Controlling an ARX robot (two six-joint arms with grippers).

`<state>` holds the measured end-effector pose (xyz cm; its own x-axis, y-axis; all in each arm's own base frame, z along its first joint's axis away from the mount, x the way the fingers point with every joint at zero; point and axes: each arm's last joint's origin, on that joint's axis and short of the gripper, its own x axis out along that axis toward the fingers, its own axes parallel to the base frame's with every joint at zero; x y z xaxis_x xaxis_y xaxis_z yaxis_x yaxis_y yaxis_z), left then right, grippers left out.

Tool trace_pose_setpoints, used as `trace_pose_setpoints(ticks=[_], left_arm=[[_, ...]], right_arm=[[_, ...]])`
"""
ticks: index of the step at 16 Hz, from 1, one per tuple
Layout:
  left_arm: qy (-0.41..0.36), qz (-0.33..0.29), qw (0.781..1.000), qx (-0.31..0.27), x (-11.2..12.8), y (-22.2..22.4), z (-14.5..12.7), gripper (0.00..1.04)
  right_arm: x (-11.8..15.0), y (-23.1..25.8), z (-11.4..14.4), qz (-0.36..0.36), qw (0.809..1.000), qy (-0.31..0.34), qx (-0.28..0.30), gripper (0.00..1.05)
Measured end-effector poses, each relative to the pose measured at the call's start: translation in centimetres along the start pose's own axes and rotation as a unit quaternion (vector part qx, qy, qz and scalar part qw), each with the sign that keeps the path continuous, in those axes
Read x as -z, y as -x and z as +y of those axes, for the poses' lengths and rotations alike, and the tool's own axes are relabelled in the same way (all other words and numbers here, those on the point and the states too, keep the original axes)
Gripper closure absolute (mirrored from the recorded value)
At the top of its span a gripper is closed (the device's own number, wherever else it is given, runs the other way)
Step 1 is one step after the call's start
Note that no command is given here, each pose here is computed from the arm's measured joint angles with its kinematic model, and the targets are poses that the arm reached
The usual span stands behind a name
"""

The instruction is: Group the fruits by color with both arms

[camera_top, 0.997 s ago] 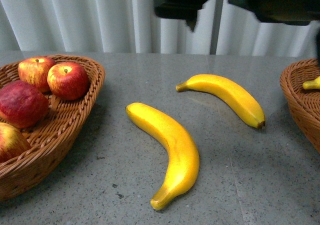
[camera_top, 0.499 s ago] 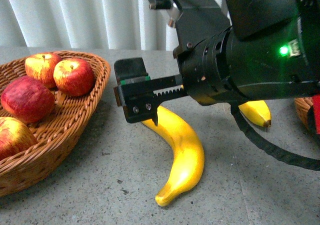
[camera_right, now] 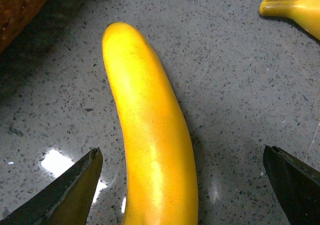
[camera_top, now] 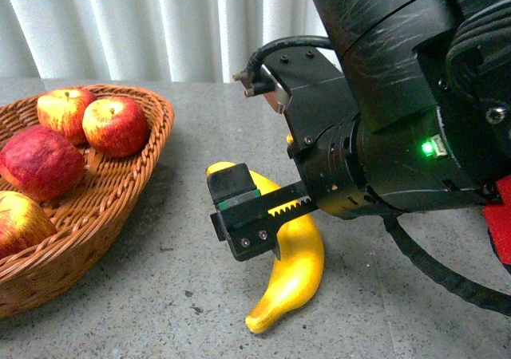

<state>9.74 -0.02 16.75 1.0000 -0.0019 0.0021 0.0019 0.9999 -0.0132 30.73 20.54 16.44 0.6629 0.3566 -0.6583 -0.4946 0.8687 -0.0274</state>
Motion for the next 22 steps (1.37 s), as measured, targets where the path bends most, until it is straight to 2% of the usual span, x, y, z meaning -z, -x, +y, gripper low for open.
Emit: trace_pose_setpoints(ticks=[5, 10, 11, 13, 17, 20, 22], left_arm=[[0.000, 0.000, 1.000, 0.000, 0.0, 0.0, 0.0, 0.07], [0.000, 0.000, 1.000, 0.000, 0.0, 0.0, 0.0, 0.07], [0.000, 0.000, 1.000, 0.000, 0.0, 0.0, 0.0, 0.07], [0.000, 0.000, 1.000, 0.000, 0.0, 0.0, 0.0, 0.07], [0.000, 0.000, 1.000, 0.000, 0.0, 0.0, 0.0, 0.07], [0.000, 0.000, 1.000, 0.000, 0.0, 0.0, 0.0, 0.07], [0.000, 0.000, 1.000, 0.000, 0.0, 0.0, 0.0, 0.07]], right_arm=[[1.8, -1.2, 0.5, 0.033, 0.999, 0.019, 0.002, 0.07], [1.9, -1.3, 1.0, 0.019, 0.999, 0.026, -0.007, 0.53], [1.6, -1.2, 0.6, 0.014, 1.000, 0.021, -0.008, 0.64], [1.1, -0.7, -0.1, 0.000, 1.000, 0.010, -0.008, 0.65], [-1.0, 1.5, -3.1, -0.054, 0.998, -0.036, 0.004, 0.65], [-2.9, 5.9, -8.2, -0.152, 0.985, -0.074, 0.027, 0.66], [-1.2, 9.4, -13.1, -0.176, 0.979, -0.058, 0.079, 0.66]])
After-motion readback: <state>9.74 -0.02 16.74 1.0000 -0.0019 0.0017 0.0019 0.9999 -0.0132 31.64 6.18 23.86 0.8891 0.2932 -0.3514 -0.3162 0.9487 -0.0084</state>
